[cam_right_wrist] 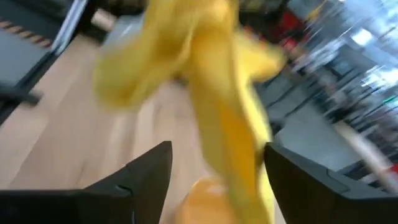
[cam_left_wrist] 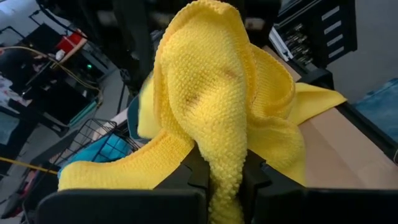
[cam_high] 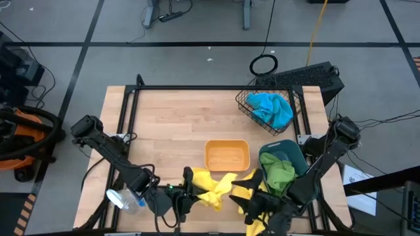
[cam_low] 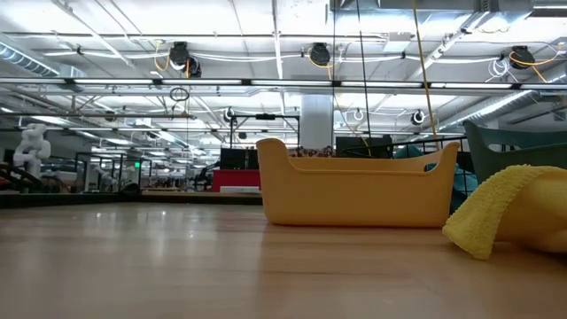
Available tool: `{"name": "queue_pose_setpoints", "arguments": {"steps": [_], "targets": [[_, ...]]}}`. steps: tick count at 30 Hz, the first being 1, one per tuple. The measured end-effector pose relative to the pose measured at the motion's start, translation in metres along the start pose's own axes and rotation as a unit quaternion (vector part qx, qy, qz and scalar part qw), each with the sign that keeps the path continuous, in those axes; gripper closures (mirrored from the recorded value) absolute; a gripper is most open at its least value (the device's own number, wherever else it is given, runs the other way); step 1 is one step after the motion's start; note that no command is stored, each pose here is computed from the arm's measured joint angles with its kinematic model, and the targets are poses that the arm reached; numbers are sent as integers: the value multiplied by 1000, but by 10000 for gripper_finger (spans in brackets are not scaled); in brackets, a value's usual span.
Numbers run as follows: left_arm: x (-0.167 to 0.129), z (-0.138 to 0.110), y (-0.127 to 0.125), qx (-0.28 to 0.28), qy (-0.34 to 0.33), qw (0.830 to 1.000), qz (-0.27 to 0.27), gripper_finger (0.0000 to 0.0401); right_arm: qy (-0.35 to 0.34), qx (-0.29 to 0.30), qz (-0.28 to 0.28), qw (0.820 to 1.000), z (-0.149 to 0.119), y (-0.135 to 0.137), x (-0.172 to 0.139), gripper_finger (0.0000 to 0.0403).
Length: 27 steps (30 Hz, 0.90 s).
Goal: Sort microfiber towel by color & place in baskets
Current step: Put the left yellow microfiber cloth into the orange bin
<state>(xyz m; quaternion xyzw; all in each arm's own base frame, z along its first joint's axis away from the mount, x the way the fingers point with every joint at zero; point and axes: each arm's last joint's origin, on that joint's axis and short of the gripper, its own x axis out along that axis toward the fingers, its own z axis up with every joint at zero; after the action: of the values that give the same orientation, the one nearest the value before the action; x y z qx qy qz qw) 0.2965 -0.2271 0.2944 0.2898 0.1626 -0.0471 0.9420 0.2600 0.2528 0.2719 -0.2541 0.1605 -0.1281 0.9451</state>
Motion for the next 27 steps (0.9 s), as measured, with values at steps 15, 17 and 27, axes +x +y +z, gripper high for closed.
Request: {"name": "queue_pose_setpoints", "arguments": {"steps": [15, 17, 27], "targets": [[16, -3, 11, -35, -7, 999, 25, 369, 2, 67, 96, 993, 3, -13, 32, 258], [22, -5, 13, -41, -6, 999, 32, 369, -15, 77, 111, 991, 7, -12, 32, 269], [30, -10, 18, -45, 0, 998, 42, 369, -12, 130, 118, 984, 8, -11, 31, 195]]}}
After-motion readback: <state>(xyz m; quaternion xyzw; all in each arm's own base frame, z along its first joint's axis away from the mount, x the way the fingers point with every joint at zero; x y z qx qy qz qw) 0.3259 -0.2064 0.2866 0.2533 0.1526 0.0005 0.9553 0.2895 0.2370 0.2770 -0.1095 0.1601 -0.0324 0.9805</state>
